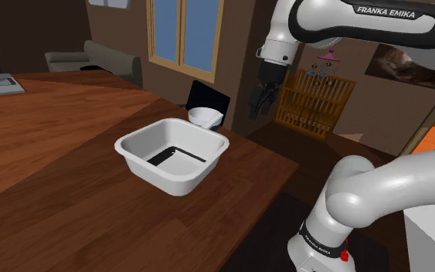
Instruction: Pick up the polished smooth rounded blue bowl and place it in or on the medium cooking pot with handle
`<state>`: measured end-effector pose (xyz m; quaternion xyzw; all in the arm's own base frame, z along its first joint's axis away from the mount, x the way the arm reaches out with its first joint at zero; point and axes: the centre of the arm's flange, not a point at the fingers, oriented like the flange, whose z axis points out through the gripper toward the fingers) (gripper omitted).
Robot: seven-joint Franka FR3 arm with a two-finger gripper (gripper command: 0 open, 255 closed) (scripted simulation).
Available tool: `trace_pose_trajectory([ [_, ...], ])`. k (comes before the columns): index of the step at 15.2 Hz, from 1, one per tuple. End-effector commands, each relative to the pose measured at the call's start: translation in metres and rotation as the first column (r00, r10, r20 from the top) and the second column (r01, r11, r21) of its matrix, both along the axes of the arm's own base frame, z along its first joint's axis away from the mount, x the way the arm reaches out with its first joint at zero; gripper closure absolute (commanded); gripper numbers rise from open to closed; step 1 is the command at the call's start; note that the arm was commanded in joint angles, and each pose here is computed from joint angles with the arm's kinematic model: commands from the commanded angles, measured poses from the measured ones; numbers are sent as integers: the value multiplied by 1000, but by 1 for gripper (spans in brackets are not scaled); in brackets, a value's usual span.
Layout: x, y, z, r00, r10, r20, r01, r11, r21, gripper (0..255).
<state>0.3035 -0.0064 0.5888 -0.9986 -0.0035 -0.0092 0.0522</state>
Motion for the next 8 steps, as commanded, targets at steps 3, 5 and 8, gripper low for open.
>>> trace_pose_trajectory([
  [3, 21, -14, -8, 1000, -3, -1, 3, 1000, 2, 0],
  [5, 43, -27, -16, 1000, -7, -2, 7, 1000, 4, 0],
  [8, 75, -48, -28, 1000, -12, -4, 12, 1000, 6, 0],
])
